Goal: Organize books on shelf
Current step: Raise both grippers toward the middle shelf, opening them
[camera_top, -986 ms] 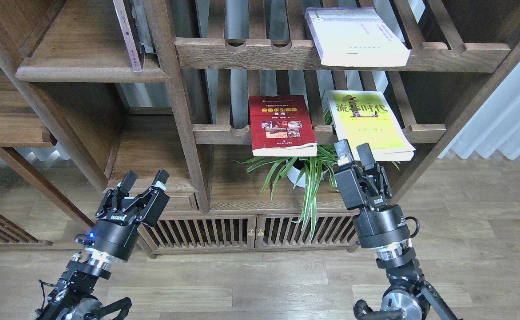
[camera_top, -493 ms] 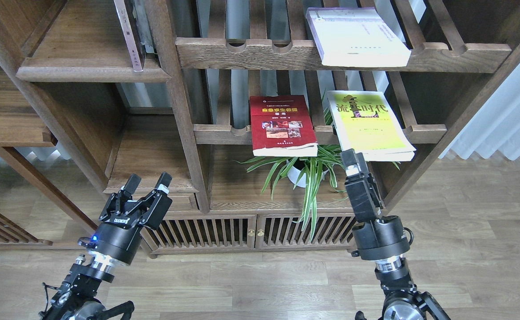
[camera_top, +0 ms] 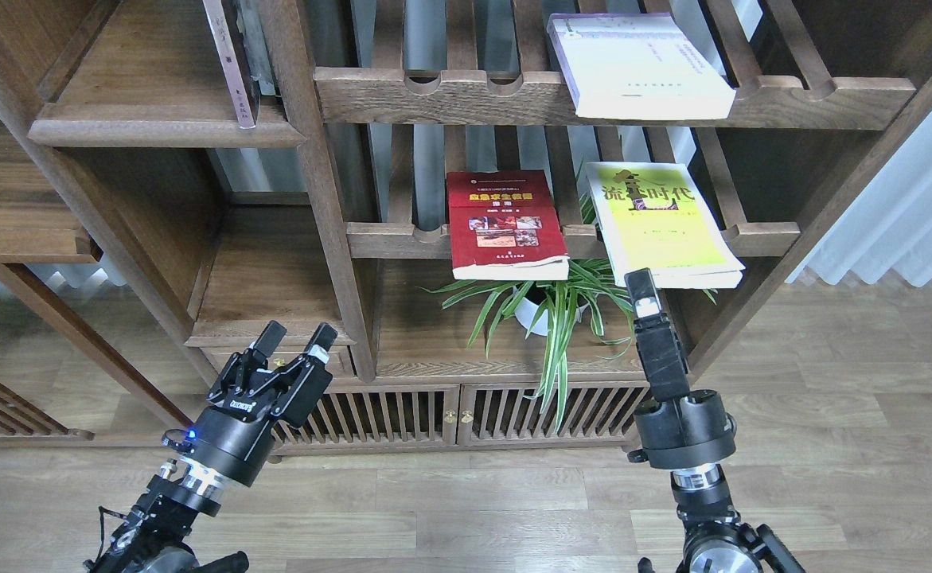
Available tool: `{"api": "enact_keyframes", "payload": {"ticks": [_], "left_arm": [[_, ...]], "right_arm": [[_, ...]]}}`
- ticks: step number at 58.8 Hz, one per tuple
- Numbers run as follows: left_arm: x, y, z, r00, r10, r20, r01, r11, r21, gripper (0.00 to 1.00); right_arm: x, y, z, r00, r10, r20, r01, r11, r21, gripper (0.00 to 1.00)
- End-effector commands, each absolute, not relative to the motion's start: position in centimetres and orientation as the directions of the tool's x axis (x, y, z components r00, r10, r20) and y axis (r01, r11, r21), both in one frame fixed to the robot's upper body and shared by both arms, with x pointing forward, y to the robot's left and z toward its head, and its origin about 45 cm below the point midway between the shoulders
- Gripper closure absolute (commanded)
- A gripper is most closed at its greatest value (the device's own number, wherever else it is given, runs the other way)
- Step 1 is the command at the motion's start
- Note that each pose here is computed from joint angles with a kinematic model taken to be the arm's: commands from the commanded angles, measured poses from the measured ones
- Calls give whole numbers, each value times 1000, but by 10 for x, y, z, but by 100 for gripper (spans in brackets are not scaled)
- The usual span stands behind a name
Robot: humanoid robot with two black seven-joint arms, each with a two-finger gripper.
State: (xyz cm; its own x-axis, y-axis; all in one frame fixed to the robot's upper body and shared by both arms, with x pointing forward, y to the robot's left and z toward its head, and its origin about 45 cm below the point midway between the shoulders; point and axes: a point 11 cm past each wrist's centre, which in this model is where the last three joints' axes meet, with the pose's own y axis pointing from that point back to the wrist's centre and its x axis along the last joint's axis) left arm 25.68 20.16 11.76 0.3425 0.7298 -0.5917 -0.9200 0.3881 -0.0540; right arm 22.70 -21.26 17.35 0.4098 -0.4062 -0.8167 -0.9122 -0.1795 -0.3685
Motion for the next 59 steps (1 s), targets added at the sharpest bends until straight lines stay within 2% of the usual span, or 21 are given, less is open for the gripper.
{"api": "enact_keyframes", "payload": {"ticks": [1,14,27,35,48,59], "left_arm": [[257,202,118,339,726,-598,-922,383,-58,0],[257,202,118,341,725,-599,-921,386,-58,0],[254,197,119,367,697,-616,-909,410,-77,0],[252,191,122,408,647,-644,-887,448,-111,0],[251,192,122,405,646,-647,-889,443,-114,0],[252,194,123,398,645,-653,-895,428,-122,0]], "right_arm": [[228,-214,171,395,-389,-832,-919,-159,-361,1],[227,-217,161,364,-390,-846,-932,-149,-332,1],[221,-218,137,256,-290,-922,-967,-84,-242,1],[212,-206,127,224,-256,-940,-973,-110,-202,1],[195,-193,116,186,-228,-956,-978,-138,-157,1],[198,-197,114,162,-197,-967,-984,-109,-142,1]]}}
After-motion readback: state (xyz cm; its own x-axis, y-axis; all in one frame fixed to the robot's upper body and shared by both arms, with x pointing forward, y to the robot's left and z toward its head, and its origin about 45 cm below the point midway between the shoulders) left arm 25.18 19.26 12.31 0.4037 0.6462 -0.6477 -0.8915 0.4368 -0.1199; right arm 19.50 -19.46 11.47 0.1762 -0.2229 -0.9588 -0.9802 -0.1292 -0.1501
